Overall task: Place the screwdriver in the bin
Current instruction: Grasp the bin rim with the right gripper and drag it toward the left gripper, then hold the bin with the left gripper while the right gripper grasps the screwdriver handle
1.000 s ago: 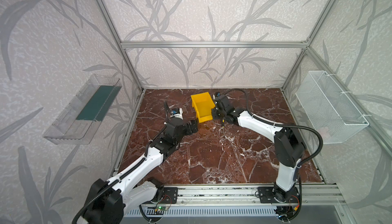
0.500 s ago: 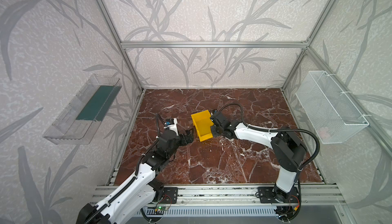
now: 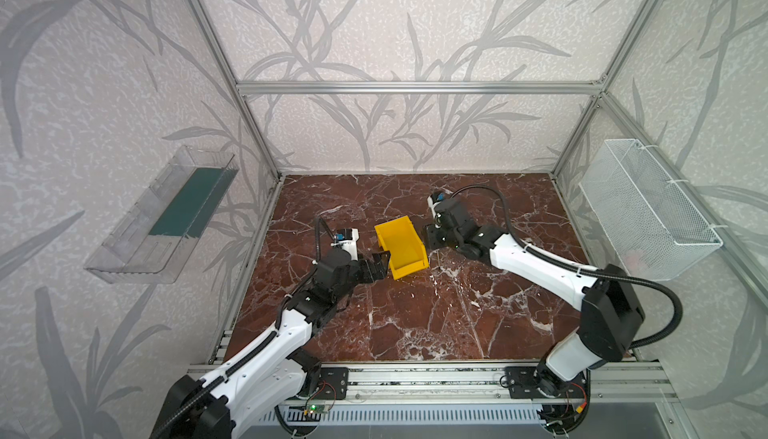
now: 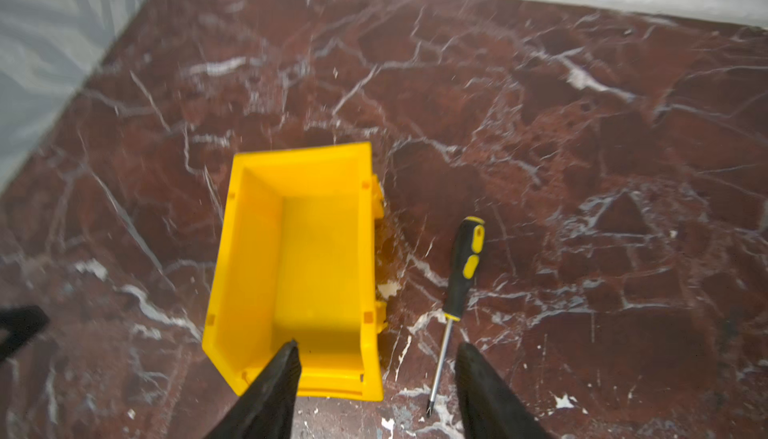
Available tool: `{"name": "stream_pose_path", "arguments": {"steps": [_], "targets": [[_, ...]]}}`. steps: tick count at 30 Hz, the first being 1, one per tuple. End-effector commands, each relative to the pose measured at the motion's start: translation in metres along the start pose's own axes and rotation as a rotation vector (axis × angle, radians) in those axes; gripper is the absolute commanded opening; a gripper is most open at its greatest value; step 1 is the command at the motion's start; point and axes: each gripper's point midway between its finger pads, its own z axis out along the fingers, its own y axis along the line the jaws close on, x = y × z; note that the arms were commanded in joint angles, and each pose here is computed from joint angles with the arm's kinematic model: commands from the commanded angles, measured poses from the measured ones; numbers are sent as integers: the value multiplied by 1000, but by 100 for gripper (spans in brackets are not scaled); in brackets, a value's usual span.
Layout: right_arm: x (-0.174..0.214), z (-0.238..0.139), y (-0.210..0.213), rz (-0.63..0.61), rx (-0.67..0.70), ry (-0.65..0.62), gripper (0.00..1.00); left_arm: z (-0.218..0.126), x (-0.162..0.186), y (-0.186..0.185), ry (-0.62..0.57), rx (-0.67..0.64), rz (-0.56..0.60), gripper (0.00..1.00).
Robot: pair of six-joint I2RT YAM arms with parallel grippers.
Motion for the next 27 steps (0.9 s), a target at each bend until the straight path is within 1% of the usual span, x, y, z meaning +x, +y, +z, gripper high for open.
{"name": "stream_pose_path", "arguments": {"steps": [1,4,7,10,14,18,24,27], "targets": [[18,14,-30,44,40,54,67,8,-15,-28,-19,98,-17,99],[27,29,-50,84,62,101,68,18,-8,-39,26,127,-24,99],[42,50,-61,95,87,169,68,26,0,-48,66,152,-42,99],[56,68,-62,113,81,242,67,31,8,-56,90,178,-53,99],[71,92,-59,137,75,323,67,31,14,-59,106,176,-42,99],[76,111,-59,149,79,337,67,30,18,-56,118,158,-31,99],[85,135,-75,132,173,371,66,32,19,-57,130,159,-30,99],[91,143,-80,137,194,386,63,32,18,-59,125,164,-29,99]]}}
